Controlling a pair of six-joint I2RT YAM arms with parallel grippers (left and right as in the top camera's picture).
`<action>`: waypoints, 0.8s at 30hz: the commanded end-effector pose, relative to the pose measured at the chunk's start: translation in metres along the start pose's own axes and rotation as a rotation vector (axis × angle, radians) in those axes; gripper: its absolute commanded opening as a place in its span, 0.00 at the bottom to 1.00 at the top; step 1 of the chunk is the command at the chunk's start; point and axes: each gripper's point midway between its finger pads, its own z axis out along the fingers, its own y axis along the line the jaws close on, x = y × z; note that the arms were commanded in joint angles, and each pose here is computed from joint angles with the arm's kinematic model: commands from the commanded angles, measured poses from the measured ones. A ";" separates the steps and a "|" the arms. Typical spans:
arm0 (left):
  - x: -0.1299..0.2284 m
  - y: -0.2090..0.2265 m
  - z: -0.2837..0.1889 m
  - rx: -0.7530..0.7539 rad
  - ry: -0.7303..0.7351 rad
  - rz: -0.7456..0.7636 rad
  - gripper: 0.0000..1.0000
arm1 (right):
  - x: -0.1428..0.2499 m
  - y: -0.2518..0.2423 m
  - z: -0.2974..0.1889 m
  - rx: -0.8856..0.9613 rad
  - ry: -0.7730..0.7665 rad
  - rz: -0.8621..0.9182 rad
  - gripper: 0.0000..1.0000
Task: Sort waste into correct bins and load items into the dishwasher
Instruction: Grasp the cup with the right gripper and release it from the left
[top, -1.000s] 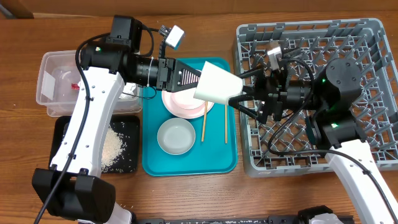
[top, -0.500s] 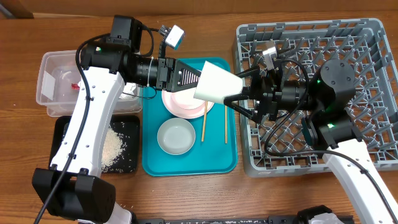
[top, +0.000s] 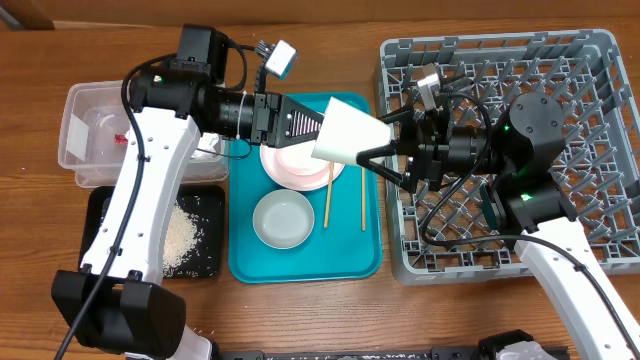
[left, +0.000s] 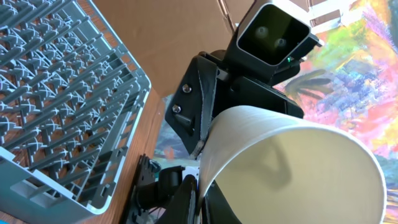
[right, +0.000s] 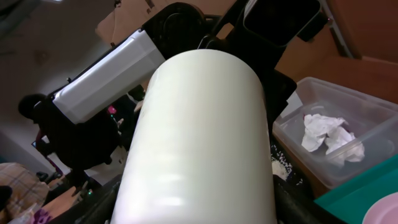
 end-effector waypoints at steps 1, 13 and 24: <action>-0.001 0.002 0.001 -0.007 0.004 0.026 0.04 | -0.008 0.008 0.002 -0.012 -0.009 -0.046 0.65; 0.013 0.046 -0.006 -0.271 0.060 -0.021 0.19 | -0.011 0.006 0.002 0.001 -0.021 -0.050 0.54; 0.010 0.048 -0.007 -0.279 0.056 -0.003 0.37 | -0.009 0.004 0.002 0.004 -0.018 -0.038 0.47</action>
